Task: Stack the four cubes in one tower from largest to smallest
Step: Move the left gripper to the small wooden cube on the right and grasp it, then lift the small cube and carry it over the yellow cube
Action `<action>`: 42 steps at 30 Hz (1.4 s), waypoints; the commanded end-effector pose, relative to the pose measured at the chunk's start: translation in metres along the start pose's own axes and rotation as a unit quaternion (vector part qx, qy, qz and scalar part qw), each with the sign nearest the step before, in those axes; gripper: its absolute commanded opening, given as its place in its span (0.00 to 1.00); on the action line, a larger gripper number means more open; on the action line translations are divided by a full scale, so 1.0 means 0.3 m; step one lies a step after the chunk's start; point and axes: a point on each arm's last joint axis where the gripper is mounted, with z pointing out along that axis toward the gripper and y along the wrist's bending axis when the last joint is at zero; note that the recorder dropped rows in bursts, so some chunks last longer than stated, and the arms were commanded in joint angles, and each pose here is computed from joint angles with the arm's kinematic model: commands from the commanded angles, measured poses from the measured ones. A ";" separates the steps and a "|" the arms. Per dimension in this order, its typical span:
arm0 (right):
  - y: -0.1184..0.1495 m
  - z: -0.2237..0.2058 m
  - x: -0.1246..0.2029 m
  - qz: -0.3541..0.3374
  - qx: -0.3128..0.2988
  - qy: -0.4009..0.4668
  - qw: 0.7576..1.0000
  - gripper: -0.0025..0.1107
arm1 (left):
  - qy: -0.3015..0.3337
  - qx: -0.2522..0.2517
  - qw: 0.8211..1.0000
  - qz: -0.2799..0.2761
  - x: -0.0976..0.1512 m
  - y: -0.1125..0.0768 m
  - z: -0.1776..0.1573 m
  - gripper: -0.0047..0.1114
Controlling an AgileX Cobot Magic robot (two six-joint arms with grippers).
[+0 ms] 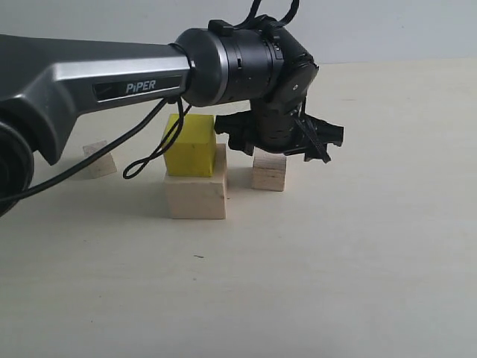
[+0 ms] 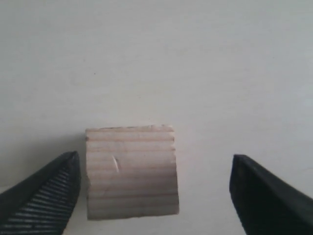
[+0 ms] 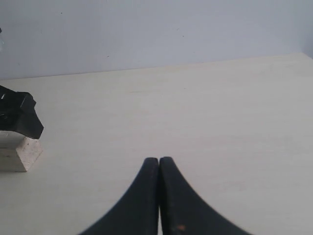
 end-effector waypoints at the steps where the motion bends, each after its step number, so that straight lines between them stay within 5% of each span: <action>1: -0.002 0.000 0.002 -0.007 0.005 -0.004 1.000 0.02 | -0.001 0.007 1.000 -0.004 -0.006 -0.001 0.002 0.72; 11: -0.002 0.000 0.002 -0.007 0.005 -0.004 1.000 0.02 | 0.011 0.008 1.000 -0.008 0.009 -0.006 0.038 0.67; 19: -0.002 0.000 0.002 -0.007 0.005 -0.004 1.000 0.02 | 0.008 0.011 1.000 -0.008 0.007 -0.008 0.037 0.17; 22: -0.002 0.000 0.002 -0.007 0.005 -0.004 1.000 0.02 | 0.009 0.010 1.000 -0.005 0.007 -0.008 0.037 0.06; 31: -0.002 0.000 0.002 -0.006 0.004 -0.004 1.000 0.02 | 0.004 0.009 1.000 0.014 -0.023 -0.025 -0.022 0.05; 42: -0.002 0.000 0.002 -0.006 0.004 -0.004 1.000 0.02 | -0.040 0.033 0.999 0.006 -0.097 -0.034 -0.233 0.05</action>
